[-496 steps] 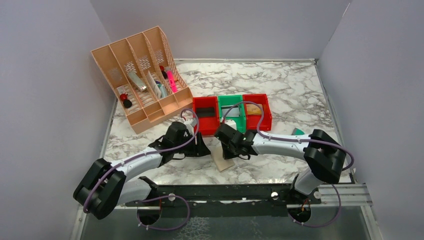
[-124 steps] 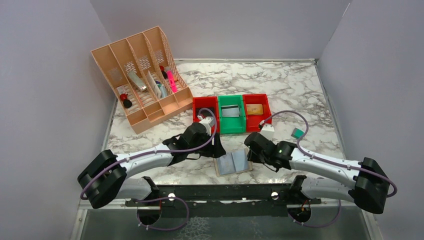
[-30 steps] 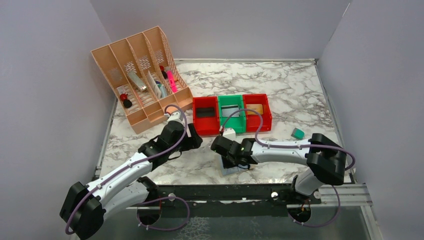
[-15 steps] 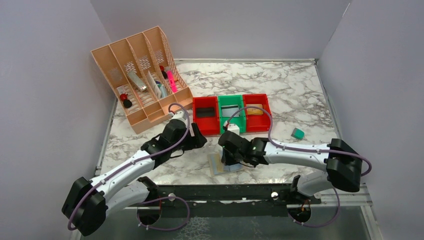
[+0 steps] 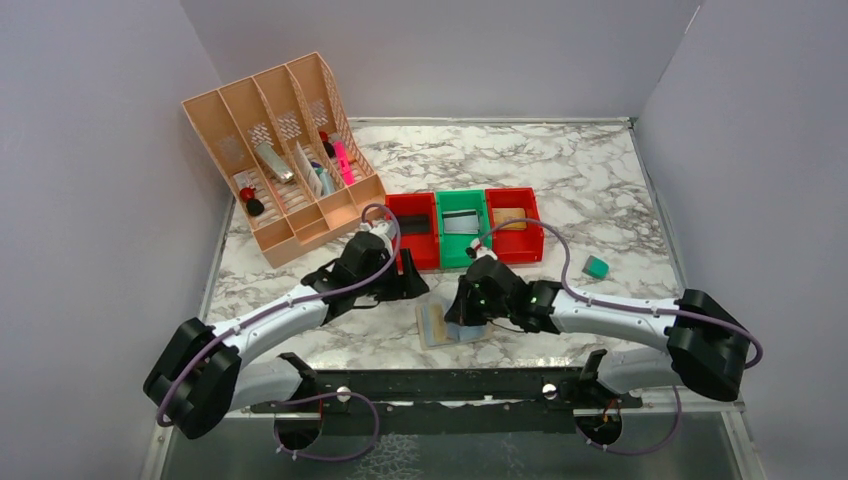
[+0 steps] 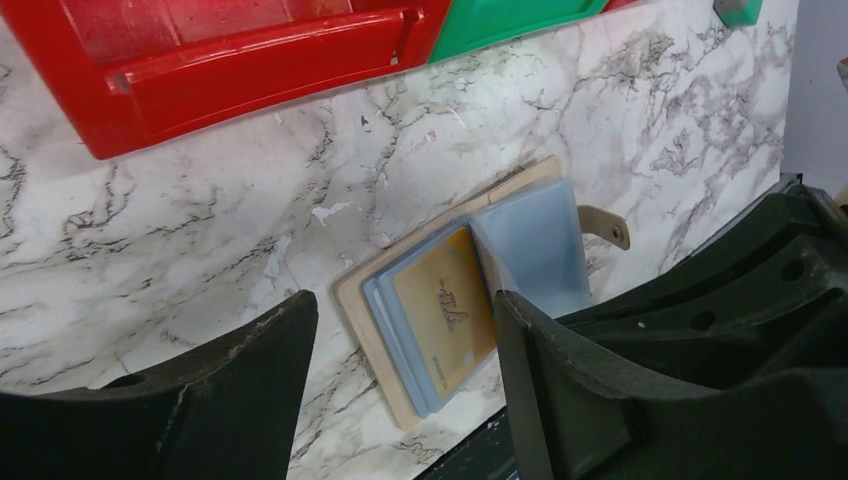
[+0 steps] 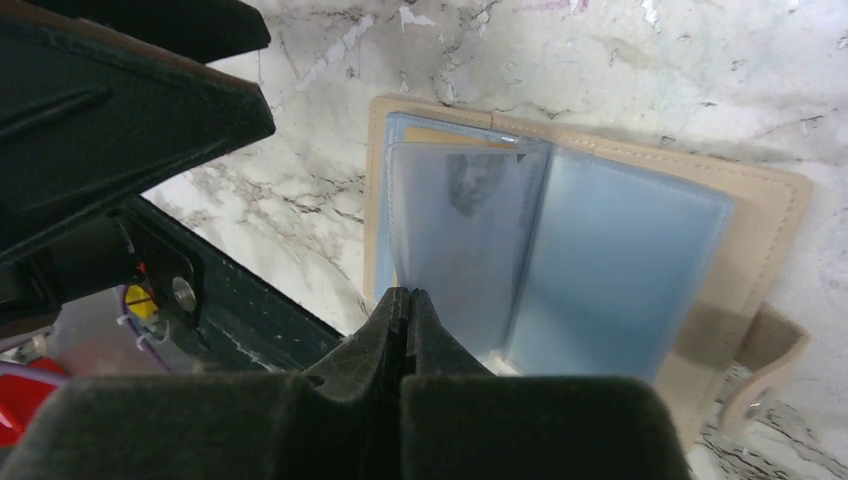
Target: Take the credit cards out of the card holder
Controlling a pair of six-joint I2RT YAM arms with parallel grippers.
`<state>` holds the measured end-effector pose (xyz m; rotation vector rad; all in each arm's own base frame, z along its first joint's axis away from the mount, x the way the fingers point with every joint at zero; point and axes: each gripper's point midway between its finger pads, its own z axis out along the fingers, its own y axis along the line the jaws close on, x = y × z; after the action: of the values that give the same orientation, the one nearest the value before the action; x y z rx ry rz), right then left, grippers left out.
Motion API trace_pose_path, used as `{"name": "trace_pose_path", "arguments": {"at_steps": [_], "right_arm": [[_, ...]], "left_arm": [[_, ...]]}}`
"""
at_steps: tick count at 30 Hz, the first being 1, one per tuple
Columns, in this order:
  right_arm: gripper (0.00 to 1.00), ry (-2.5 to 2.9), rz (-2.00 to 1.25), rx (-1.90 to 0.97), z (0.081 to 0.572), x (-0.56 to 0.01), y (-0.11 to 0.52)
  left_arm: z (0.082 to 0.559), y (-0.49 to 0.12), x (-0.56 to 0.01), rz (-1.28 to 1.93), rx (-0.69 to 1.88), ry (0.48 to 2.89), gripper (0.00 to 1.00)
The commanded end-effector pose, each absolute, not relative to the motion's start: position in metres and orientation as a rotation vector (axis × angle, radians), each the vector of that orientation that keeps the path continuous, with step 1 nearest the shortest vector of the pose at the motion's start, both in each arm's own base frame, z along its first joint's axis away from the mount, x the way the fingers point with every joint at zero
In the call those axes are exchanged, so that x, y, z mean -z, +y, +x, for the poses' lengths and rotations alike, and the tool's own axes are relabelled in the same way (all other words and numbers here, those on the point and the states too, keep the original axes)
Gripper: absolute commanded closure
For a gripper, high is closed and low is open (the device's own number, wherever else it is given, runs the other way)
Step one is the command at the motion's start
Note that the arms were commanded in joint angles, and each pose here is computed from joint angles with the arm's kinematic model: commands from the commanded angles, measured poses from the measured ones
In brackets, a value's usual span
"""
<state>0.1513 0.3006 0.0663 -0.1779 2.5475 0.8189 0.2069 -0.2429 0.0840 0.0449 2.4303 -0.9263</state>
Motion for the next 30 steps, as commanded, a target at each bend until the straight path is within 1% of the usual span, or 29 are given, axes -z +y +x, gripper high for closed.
{"name": "trace_pose_path", "arguments": {"at_steps": [1, 8, 14, 18, 22, 23, 25, 30], "right_arm": [[0.99, 2.491, -0.135, -0.943, 0.159, -0.082, 0.302], [0.99, 2.512, -0.044, -0.979, 0.162, -0.071, 0.281], [0.97, 2.517, 0.01, -0.969, 0.165, -0.067, 0.27], [0.96, 2.513, 0.064, -0.92, 0.169, -0.066, 0.257], [0.95, 2.527, 0.167, -0.82, 0.171, -0.06, 0.239], [0.93, 2.527, 0.188, -0.801, 0.17, -0.058, 0.234], [0.84, 2.515, 0.189, -0.804, 0.17, -0.059, 0.232], [0.75, 2.509, 0.202, -0.779, 0.171, -0.063, 0.227]], "left_arm": [[0.211, -0.261, -0.105, 0.136, 1.017, 2.367, 0.32], [0.2, -0.284, -0.105, 0.278, 1.073, 2.385, 0.33], [0.189, -0.308, -0.096, 0.365, 1.076, 2.421, 0.37], [0.188, -0.317, -0.087, 0.344, 1.051, 2.444, 0.39], [0.19, -0.322, -0.086, 0.291, 1.083, 2.425, 0.4], [0.191, -0.323, -0.086, 0.279, 1.094, 2.419, 0.4], [0.191, -0.326, -0.086, 0.275, 1.113, 2.413, 0.4], [0.19, -0.329, -0.081, 0.28, 1.109, 2.428, 0.41]]}}
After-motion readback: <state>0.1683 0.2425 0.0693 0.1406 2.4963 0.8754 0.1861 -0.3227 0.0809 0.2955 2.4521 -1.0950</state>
